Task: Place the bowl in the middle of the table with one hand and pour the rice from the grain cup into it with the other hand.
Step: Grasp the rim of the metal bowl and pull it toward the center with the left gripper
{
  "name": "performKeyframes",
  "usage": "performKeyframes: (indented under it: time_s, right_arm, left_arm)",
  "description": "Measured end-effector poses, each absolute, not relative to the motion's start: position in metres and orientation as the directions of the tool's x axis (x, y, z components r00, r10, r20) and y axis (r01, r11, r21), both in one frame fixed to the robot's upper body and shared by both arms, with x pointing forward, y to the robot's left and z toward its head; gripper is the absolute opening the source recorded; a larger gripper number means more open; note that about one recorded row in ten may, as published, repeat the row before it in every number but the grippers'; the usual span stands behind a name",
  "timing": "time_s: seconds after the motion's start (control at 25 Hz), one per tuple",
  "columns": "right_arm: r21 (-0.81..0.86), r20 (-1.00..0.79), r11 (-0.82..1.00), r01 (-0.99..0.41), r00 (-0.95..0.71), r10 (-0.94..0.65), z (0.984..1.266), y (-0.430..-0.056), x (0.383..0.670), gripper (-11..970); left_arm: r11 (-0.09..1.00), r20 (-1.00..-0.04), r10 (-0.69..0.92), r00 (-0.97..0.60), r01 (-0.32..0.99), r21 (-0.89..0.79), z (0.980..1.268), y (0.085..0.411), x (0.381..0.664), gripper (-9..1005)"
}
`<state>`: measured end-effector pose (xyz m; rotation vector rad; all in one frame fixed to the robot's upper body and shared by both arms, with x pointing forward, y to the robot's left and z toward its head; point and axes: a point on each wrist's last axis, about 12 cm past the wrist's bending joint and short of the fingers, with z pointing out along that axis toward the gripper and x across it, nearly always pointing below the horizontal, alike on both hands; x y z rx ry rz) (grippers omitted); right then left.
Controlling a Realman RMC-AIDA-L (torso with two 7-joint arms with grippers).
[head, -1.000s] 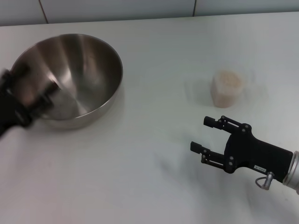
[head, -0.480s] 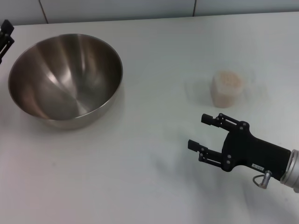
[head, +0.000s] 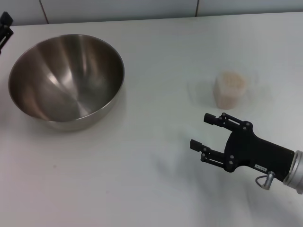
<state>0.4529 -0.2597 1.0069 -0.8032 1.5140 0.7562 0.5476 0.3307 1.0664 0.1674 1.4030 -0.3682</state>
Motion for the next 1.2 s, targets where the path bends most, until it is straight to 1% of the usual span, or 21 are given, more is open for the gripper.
performKeyframes:
  time_s: [0.08, 0.24, 0.4, 0.56, 0.92, 1.12, 1.16, 1.2]
  right_arm:
    - [0.013, -0.996, 0.549, -0.836, -0.058, -0.065, 1.007, -0.259, 0.454, 745]
    - [0.011, -0.996, 0.546, -0.837, -0.055, -0.065, 1.008, -0.259, 0.455, 745]
    - [0.011, -0.996, 0.546, -0.838, -0.055, -0.064, 1.008, -0.259, 0.455, 745]
    - [0.012, -0.996, 0.547, -0.837, -0.056, -0.064, 1.008, -0.259, 0.454, 745]
    - [0.012, -0.996, 0.547, -0.837, -0.056, -0.064, 1.008, -0.259, 0.454, 745]
    - [0.011, -0.996, 0.546, -0.838, -0.055, -0.064, 1.008, -0.259, 0.455, 745]
    - [0.011, -0.996, 0.546, -0.838, -0.054, -0.064, 1.008, -0.259, 0.455, 745]
    - [0.011, -0.996, 0.546, -0.838, -0.055, -0.064, 1.008, -0.259, 0.455, 745]
  left_arm:
    - [0.925, -0.982, -0.174, 0.077, 0.354, -0.136, 1.071, 0.336, 0.556, 829]
    - [0.905, -0.981, -0.178, -0.081, 0.378, -0.196, 1.085, 0.349, 0.576, 829]
    - [0.893, -0.965, -0.106, -0.238, 0.405, -0.198, 1.103, 0.352, 0.592, 829]
    - [0.889, -0.942, -0.013, -0.336, 0.428, -0.165, 1.117, 0.351, 0.597, 829]
    - [0.885, -0.84, 0.168, -0.517, 0.454, -0.102, 1.133, 0.343, 0.606, 830]
    - [0.877, -0.817, 0.207, -0.538, 0.472, -0.088, 1.139, 0.338, 0.608, 829]
    - [0.873, -0.784, 0.264, -0.562, 0.484, -0.054, 1.144, 0.335, 0.612, 829]
    - [0.874, -0.777, 0.271, -0.567, 0.484, -0.048, 1.144, 0.334, 0.613, 829]
